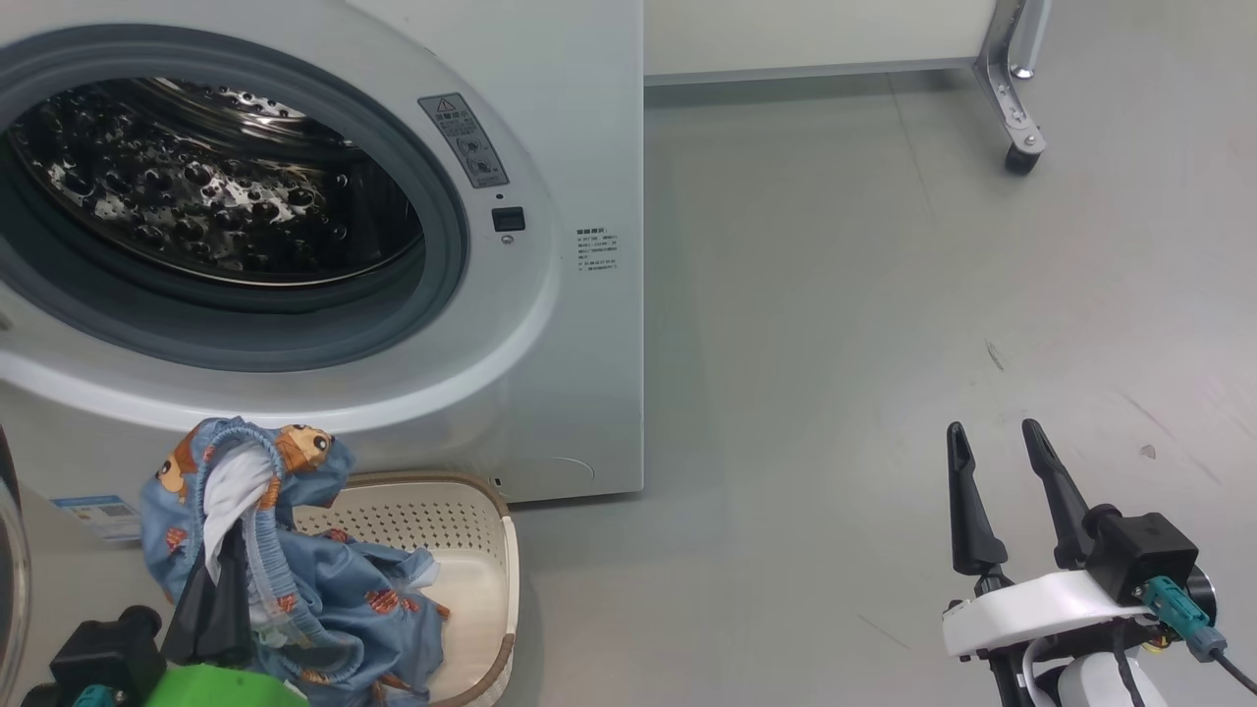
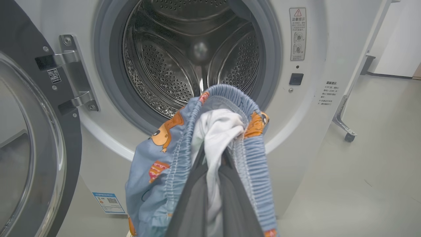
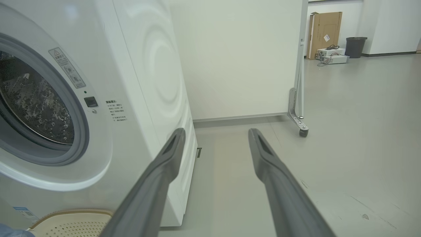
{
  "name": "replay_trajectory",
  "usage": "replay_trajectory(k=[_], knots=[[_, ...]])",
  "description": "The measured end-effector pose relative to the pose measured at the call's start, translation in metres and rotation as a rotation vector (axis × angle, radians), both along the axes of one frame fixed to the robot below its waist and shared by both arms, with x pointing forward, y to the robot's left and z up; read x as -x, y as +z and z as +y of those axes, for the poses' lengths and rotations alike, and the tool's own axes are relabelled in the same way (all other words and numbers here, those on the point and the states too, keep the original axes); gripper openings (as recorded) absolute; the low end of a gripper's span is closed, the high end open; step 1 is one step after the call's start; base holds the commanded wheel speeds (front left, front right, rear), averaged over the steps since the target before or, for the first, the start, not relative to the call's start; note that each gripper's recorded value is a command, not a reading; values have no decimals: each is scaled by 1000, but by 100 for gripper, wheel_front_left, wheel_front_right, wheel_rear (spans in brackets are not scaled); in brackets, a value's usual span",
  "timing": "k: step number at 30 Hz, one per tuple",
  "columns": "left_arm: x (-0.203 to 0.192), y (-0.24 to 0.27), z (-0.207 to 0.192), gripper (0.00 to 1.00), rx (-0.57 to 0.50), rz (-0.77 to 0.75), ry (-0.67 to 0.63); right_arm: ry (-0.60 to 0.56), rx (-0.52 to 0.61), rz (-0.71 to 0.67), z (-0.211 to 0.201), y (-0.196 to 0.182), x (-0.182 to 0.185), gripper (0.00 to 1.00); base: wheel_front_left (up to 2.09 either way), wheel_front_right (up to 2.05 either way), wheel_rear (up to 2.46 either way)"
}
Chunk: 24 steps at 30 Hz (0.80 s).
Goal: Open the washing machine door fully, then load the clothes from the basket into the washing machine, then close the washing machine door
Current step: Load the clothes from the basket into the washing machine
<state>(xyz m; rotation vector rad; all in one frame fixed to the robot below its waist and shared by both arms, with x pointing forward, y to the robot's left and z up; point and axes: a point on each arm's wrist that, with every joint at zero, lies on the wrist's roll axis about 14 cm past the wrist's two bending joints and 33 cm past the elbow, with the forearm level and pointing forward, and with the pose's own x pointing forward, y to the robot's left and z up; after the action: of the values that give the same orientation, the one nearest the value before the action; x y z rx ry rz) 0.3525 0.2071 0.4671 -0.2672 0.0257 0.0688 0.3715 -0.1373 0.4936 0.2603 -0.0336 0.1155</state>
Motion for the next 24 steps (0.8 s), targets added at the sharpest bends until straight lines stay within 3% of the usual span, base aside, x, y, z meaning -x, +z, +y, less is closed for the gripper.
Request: replay_trajectory(k=[6, 24], knots=[[-21, 12, -4, 0, 23, -43, -8, 8, -3, 24, 3, -8, -4, 100, 0, 0, 0], [-139, 59, -3, 0, 3, -229, -18, 12, -9, 115, 5, -46, -35, 100, 0, 0, 0]])
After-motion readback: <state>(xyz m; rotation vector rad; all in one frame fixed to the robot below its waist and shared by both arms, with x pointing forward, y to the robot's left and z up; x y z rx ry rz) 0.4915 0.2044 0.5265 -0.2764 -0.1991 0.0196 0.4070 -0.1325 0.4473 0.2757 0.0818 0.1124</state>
